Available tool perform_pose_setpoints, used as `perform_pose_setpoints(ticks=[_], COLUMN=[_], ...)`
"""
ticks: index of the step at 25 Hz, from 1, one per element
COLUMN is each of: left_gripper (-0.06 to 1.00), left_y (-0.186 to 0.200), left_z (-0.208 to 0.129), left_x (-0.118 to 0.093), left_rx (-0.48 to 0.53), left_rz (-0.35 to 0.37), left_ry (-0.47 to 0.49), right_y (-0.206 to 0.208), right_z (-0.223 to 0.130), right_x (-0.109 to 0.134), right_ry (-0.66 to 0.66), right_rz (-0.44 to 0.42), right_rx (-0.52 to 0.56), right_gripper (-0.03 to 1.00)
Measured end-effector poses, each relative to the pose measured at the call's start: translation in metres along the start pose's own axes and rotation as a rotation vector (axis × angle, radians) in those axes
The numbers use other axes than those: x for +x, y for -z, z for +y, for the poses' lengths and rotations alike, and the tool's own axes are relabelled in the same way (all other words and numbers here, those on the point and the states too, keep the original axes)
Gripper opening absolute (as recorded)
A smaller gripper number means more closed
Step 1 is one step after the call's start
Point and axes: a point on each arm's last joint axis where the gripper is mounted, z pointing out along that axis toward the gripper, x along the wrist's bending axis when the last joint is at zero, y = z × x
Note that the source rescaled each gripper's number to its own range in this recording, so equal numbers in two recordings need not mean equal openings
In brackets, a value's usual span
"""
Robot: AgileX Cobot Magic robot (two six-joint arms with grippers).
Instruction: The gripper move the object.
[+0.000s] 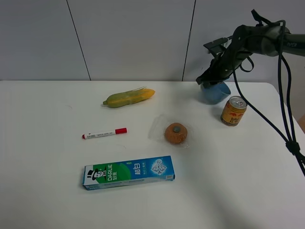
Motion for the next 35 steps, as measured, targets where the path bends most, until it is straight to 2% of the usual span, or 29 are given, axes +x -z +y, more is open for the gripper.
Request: perform_pose_setpoints(ticks=[11, 13, 15, 18, 20, 27, 30, 35], left_gripper=[1.00, 1.00, 1.00, 1.00, 1.00, 1.00, 1.00, 1.00], left_y=[0.000, 0.000, 0.000, 0.000, 0.000, 0.000, 0.000, 0.000], left_z=[0.000, 0.000, 0.000, 0.000, 0.000, 0.000, 0.000, 0.000], left_x=[0.000, 0.000, 0.000, 0.000, 0.000, 0.000, 0.000, 0.000], left_rx=[0.000, 0.000, 0.000, 0.000, 0.000, 0.000, 0.000, 0.000], left_rz=[0.000, 0.000, 0.000, 0.000, 0.000, 0.000, 0.000, 0.000], left_ry=[0.000, 0.000, 0.000, 0.000, 0.000, -0.006, 0.000, 0.000], right_y=[0.000, 0.000, 0.003, 0.024, 0.053, 0.210, 0.281, 0.383], right_z=[0.002, 0.002, 0.003, 0.013, 0.024, 0.053, 0.047, 0.020], right_x=[-0.001, -0.001, -0.001, -0.004, -0.007, -0.009, -0.001, 0.019], right_ry=[-0.001, -0.010, -0.032, -0.050, -0.045, -0.018, -0.014, -0.017], right_rz=[-0.012, -0.012, -0.015, -0.046, -0.089, -0.280, -0.339, -0.403], right_rx=[-0.024, -0.023, -0.031, -0.103, -0.194, -0.634, -0.791, -1.017], right_gripper=[0.37, 0.45, 0.58, 0.77, 0.81, 0.87, 0.94, 0.96])
